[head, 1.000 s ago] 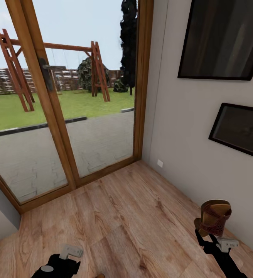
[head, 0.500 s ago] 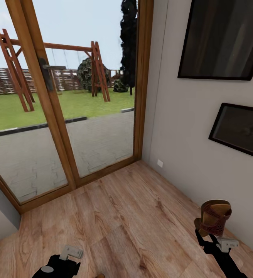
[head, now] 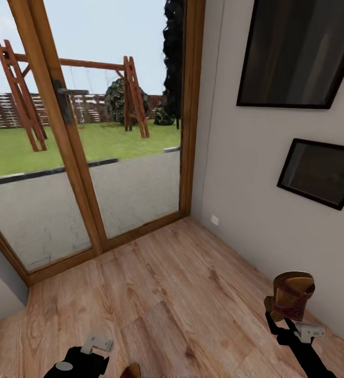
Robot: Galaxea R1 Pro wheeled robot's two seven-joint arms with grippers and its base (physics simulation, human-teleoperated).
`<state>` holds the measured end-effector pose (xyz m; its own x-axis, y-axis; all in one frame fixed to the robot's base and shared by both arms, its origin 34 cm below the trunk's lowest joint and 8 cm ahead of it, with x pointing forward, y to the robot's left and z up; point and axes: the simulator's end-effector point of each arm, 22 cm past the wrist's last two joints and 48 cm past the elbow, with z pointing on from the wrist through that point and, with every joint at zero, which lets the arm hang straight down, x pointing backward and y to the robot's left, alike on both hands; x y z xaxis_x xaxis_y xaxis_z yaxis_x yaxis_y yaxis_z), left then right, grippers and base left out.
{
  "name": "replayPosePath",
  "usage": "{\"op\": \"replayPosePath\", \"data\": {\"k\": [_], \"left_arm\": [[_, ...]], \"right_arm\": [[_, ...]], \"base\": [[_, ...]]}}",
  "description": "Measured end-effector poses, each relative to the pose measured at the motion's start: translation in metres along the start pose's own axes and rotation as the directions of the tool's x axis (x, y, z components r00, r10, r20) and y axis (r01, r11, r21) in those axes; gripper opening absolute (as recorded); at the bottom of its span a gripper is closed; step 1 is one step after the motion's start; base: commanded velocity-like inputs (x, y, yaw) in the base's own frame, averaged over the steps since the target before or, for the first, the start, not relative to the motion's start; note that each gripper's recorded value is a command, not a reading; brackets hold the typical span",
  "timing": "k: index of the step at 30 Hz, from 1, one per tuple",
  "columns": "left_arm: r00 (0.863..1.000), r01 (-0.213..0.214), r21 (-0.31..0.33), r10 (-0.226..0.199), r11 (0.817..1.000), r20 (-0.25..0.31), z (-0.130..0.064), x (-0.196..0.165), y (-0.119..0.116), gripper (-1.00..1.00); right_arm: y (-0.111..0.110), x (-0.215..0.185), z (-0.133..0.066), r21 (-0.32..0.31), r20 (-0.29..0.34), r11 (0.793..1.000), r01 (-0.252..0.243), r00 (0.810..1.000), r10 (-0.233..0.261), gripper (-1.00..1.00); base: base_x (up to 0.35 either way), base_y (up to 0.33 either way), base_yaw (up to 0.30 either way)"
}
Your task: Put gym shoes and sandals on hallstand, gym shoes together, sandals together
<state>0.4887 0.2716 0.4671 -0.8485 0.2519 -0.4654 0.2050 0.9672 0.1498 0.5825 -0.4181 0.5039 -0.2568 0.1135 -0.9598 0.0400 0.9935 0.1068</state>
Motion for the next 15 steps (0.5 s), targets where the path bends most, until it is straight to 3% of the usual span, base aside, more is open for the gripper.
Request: {"op": "replayPosePath", "data": {"k": [7, 15], "left_arm": [[1.000, 0.001, -0.001, -0.001, 1.000, 0.002, -0.0002, -0.0006, 0.0007, 1.00], [1.000, 0.003, -0.001, -0.003, 1.000, 0.003, -0.0004, -0.0013, 0.0008, 1.00]], "right_arm": [[0.0000, 0.0000, 0.0000, 0.000, 0.000, 1.000, 0.000, 1.000, 0.000, -1.00], [-0.0004, -0.0001, -0.0001, 0.001, 0.000, 1.000, 0.000, 1.000, 0.000, -1.00]], "base": [[-0.092, -0.037, -0.008], [-0.009, -0.004, -0.136]]}}
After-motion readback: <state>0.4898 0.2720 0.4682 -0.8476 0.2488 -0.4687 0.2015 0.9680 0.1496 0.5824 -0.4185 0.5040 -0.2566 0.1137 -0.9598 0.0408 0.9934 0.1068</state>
